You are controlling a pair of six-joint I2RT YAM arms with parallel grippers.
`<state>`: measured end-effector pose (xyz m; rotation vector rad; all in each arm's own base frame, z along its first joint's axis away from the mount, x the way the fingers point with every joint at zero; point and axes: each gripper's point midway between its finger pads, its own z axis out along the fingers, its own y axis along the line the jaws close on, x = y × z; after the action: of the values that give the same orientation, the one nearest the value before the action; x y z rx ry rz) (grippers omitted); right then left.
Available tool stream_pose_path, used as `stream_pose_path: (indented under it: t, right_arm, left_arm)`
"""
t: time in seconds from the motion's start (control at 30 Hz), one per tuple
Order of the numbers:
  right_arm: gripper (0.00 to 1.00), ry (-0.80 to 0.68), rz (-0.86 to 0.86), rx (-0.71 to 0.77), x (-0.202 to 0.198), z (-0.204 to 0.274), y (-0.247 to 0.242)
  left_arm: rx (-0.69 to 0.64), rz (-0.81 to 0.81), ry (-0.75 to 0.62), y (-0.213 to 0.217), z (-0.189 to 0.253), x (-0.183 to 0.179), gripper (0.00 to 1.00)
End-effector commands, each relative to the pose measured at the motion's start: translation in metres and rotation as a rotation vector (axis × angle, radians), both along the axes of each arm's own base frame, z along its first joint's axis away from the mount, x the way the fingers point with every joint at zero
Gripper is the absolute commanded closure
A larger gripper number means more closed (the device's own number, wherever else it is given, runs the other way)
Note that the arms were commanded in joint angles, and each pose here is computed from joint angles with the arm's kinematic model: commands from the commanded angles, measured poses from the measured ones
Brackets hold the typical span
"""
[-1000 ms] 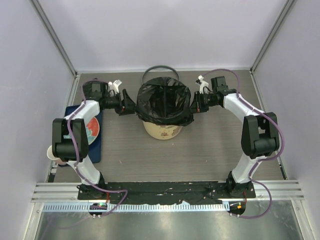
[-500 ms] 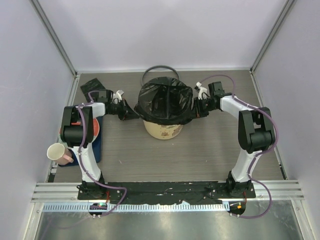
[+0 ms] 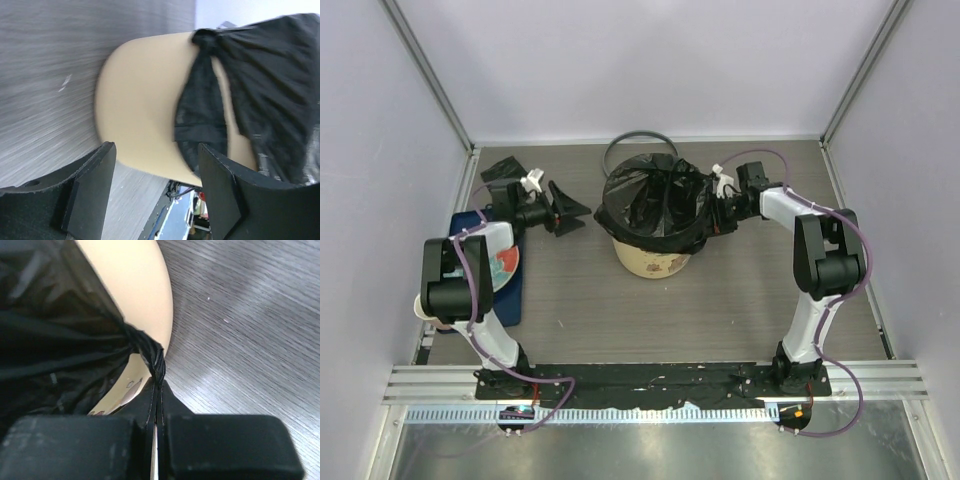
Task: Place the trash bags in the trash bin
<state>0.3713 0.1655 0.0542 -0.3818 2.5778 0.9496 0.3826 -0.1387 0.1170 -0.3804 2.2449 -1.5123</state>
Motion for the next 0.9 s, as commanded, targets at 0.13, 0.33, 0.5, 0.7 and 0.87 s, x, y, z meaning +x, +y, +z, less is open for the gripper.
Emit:
stream_pose_path:
  t: [0.13,0.33,0.5,0.7,0.87]
  right_arm:
    - [0.99,-0.087,0.035,0.081,0.003,0.062,0.01]
    - [0.99,-0.1,0.051,0.093,0.002,0.077,0.019]
    - [0.99,-0.116,0.061,0.101,0.002,0.086,0.032]
    - [0.99,-0.12,0.07,0.098,0.004,0.085,0.039]
    - [0.99,-0.125,0.064,0.091,0.008,0.085,0.039]
  left_arm:
    - [-0.158,-0.048,-0.161,-0.042,0.058,0.01,0.27]
    - [-0.237,-0.083,-0.153,-0.065,0.055,0.009,0.24]
    - [-0.27,-0.05,-0.078,-0.072,0.035,0.004,0.26]
    - [-0.321,-0.056,-0.095,-0.077,0.039,0.007,0.47]
    - [-0.332,-0.044,-0.065,-0.079,0.033,0.008,0.82]
